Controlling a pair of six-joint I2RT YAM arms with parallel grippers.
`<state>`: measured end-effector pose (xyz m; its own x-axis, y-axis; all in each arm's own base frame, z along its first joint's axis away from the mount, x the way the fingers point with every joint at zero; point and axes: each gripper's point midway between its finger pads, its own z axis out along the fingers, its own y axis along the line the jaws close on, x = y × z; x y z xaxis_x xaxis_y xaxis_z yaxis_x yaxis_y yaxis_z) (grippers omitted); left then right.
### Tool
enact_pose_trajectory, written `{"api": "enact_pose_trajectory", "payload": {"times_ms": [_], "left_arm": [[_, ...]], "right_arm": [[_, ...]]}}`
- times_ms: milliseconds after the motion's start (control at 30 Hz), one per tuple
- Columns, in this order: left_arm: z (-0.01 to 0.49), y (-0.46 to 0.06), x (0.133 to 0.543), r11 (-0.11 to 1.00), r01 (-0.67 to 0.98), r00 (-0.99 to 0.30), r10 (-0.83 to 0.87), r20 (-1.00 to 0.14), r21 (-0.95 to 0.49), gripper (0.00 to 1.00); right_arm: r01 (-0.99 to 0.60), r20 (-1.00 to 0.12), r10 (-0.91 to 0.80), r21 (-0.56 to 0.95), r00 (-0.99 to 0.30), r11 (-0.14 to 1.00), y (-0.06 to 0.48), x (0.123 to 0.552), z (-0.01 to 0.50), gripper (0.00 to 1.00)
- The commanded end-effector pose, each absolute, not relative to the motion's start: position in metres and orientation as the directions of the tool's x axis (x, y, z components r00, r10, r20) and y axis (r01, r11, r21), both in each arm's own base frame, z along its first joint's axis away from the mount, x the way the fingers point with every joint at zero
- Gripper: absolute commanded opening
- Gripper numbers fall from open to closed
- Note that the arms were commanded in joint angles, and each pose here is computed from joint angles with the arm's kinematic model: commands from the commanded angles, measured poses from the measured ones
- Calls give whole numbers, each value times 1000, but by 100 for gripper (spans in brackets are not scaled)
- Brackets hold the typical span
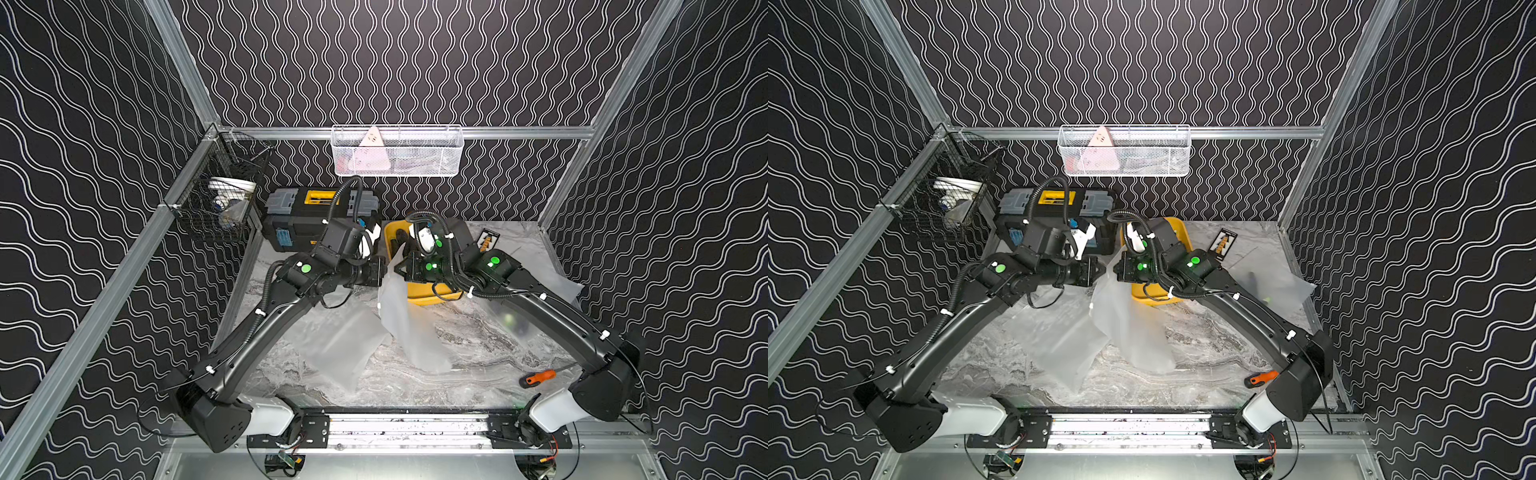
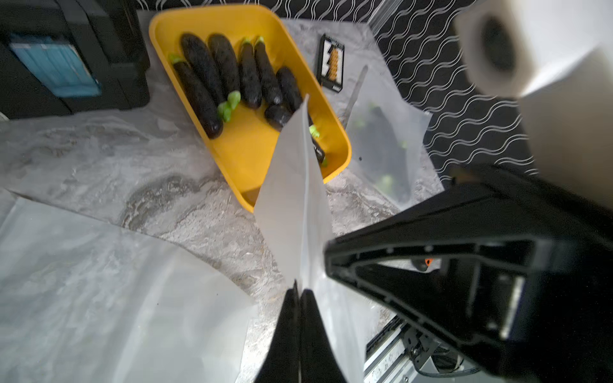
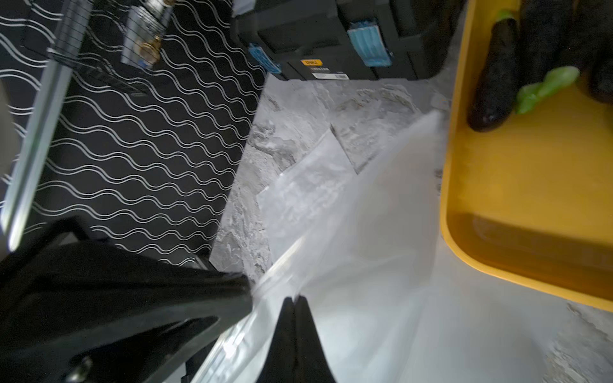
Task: Place the eggplant in a zip-top bag and seal the zipper
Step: Open the zipper of the food storage bag at the center of the board.
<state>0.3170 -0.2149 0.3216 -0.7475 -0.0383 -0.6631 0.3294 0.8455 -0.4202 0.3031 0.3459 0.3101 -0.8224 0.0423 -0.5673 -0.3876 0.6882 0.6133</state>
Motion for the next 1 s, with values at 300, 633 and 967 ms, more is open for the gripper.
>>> {"api": "enact_pose_trajectory", "payload": {"times_ms": [300,633,967], "left_arm": [[316,-192,310,903,302,-760,34,-649,-307,20],[305,-184,315,909,301,-778,60,-625,-288,22],[328,-157,325,910,201,-742,-100,-662,-363,0]], "right_arm": [[-456,-617,42,624,-786,634,363,308,335,0],[-499,-631,15,628,-776,597,374,303,341,0],[-594,-671,17,667,-741,450,413,302,367,0]]}}
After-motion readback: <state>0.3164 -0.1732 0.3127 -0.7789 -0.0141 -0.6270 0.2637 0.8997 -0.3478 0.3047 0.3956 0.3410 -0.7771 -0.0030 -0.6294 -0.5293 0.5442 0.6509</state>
